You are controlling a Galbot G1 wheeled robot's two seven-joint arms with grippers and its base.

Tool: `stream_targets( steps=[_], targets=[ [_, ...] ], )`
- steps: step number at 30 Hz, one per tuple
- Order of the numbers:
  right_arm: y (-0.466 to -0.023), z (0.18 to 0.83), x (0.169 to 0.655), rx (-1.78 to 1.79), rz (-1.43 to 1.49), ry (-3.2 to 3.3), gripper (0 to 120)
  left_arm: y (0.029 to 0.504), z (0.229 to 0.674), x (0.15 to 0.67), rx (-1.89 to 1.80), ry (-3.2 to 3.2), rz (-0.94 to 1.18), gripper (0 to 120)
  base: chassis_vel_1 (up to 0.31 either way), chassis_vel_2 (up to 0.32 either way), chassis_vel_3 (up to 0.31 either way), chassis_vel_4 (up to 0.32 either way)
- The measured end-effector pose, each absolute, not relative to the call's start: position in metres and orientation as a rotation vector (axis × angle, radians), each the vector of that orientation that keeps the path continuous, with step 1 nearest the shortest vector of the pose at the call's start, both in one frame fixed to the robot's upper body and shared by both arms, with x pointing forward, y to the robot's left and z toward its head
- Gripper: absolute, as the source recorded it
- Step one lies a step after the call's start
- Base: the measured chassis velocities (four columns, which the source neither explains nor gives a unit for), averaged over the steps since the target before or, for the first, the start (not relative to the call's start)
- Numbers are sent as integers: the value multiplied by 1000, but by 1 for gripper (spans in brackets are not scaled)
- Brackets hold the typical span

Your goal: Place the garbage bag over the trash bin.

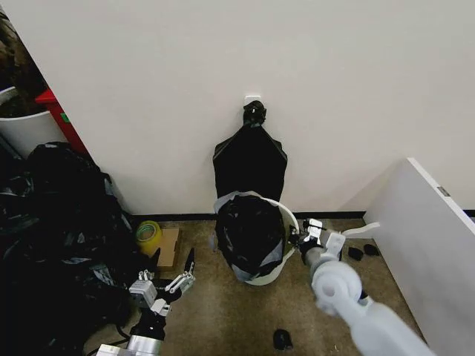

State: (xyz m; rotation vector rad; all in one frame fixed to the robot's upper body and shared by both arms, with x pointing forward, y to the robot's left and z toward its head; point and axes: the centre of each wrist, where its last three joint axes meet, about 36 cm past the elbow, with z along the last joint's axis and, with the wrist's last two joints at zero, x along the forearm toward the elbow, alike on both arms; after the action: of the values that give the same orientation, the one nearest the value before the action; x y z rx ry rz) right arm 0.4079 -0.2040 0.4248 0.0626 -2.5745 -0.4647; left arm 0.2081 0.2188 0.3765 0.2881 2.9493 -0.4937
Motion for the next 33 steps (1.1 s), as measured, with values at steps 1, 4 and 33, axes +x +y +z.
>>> stream_targets(
  steps=[1,4,33],
  targets=[
    [-200,425,404,42,-481,-2580,2,219,377,208,286,2950,-494,100,0,0,0,0],
    [-190,425,396,-13,-512,-2586,2,220,377,209,276,2952,-498,100,0,0,0,0],
    [-125,368,331,-136,-549,-2607,25,210,376,209,269,2963,-544,100,0,0,0,0]
  ],
)
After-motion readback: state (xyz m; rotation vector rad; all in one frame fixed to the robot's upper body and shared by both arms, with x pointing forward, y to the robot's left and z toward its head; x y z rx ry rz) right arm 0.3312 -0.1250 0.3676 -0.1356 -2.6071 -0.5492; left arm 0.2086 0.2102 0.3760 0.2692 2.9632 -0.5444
